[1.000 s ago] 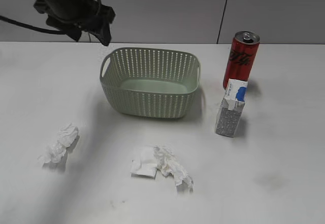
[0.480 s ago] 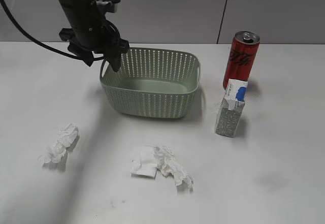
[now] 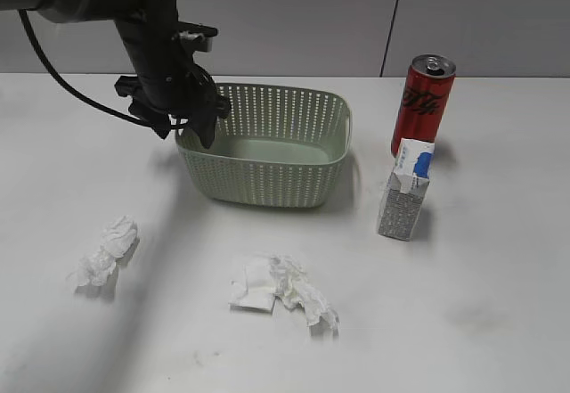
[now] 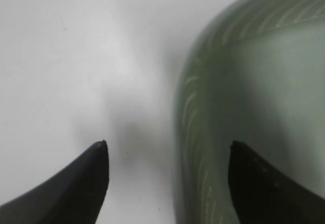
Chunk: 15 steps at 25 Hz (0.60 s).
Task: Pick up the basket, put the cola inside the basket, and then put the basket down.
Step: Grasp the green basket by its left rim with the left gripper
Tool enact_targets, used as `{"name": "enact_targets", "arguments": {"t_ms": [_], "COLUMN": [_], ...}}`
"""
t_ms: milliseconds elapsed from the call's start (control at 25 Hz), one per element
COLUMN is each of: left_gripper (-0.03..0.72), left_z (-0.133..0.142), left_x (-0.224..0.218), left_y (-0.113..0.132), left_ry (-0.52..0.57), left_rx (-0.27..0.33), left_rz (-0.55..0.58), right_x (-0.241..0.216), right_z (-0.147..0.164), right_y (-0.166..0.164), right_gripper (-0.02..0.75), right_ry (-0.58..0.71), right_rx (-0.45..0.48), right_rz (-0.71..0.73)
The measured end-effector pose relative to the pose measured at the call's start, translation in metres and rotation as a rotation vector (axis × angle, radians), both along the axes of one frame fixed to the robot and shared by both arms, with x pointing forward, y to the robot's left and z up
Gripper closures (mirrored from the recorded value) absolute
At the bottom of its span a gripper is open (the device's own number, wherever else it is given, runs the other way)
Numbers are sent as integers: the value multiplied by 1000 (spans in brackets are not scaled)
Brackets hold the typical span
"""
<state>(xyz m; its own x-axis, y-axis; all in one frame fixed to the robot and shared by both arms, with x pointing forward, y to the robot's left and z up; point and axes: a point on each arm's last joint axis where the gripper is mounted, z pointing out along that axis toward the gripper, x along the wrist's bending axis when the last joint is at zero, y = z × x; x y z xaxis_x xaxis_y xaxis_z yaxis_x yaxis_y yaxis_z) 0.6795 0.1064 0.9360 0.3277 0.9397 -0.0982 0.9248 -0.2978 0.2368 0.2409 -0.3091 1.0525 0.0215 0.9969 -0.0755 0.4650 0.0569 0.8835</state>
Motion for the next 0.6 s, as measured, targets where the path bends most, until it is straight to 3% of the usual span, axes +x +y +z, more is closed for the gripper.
{"name": "enact_targets", "arguments": {"t_ms": [160,280,360,520,600], "left_gripper": [168,234,339,620,680], "left_z": [-2,-2,-2,-2,4], "left_x": [2,2,1,-2,-2], "left_y": [-1,-1,0,0,-1], "left_ry": [-13,-14,-5,23,12], "left_rx": [-5,-5,-2,0,-16], "left_rz": [2,2,1,3,16], "right_x": [0,0,0,0,0], "right_z": [0,0,0,0,0], "right_y": [0,0,0,0,0], "right_gripper": [146,146,146,146,146], "right_ry": [0,0,0,0,0], "right_rx": [0,0,0,0,0], "right_rz": [0,0,0,0,0]}}
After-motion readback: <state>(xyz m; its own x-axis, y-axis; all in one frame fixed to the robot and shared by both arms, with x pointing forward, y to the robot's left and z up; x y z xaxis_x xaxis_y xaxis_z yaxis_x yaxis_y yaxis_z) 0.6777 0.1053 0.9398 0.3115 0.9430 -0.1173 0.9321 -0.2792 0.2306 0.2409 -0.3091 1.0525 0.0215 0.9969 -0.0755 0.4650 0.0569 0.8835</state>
